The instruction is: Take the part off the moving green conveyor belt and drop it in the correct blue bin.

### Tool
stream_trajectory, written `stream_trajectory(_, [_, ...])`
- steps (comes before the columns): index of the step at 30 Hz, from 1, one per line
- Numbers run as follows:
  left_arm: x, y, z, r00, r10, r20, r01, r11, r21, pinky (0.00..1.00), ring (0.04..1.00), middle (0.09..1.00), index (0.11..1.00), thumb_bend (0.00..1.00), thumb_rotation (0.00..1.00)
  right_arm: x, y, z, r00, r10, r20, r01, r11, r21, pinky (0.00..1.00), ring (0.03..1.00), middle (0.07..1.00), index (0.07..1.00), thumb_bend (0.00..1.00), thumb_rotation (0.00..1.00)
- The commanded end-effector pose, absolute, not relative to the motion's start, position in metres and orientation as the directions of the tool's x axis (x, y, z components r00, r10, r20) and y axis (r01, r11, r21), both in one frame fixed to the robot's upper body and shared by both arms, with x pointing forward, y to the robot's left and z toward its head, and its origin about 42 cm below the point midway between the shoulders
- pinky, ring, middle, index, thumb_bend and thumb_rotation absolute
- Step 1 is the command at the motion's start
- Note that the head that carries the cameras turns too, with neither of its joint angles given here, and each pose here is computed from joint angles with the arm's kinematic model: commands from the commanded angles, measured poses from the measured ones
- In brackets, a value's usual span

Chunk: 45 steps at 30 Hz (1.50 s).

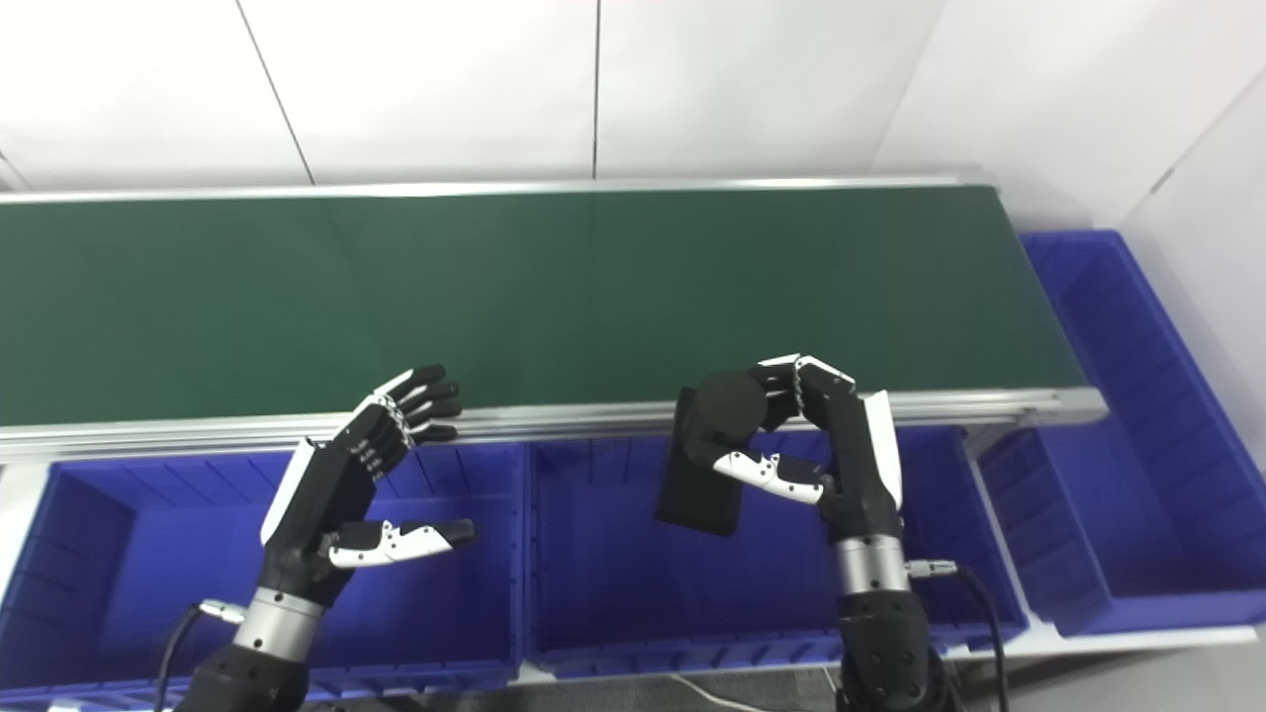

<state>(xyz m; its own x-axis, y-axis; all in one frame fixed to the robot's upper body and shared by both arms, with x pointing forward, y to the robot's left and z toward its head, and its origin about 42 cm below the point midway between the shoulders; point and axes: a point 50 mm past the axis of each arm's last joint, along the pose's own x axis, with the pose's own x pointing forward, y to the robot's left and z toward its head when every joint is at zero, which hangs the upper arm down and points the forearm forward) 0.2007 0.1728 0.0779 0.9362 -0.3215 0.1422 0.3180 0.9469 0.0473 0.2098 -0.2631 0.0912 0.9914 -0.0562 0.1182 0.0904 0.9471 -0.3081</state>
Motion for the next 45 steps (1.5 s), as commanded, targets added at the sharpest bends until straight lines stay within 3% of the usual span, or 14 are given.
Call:
stream_trajectory(1, [0.206, 0.169, 0.092, 0.926, -0.32, 0.199, 0.316, 0.947, 0.049, 0.71, 0.781, 0.816, 0.837, 0.7, 0.09, 0.211, -0.266, 0.096, 0.979, -0.06, 0.196, 0.117, 0.948, -0.296, 0.39, 0.454, 0.482, 0.486, 0.52, 0.0])
stream_trajectory(19, [0.206, 0.174, 0.092, 0.93, -0.308, 0.203, 0.303, 0.951, 0.056, 0.7, 0.776, 0.808, 0.826, 0.7, 0.07, 0.205, -0.268, 0.047, 0.994, -0.092, 0.066, 0.108, 0.941, -0.321, 0.32, 0.409, 0.491, 0.505, 0.52, 0.0])
stream_trajectory(35, [0.206, 0.174, 0.089, 0.928, -0.317, 0.198, 0.312, 0.948, 0.056, 0.69, 0.771, 0.807, 0.829, 0.7, 0.06, 0.206, -0.269, 0.041, 0.992, -0.12, 0.037, 0.126, 0.943, -0.308, 0.34, 0.421, 0.498, 0.501, 0.52, 0.0])
stream_trajectory(45, [0.205, 0.174, 0.089, 0.93, -0.315, 0.187, 0.31, 0.949, 0.056, 0.7, 0.775, 0.811, 0.83, 0.71, 0.07, 0.212, -0.267, 0.025, 0.994, -0.109, -0.008, 0.098, 0.922, -0.374, 0.34, 0.415, 0.499, 0.508, 0.52, 0.0])
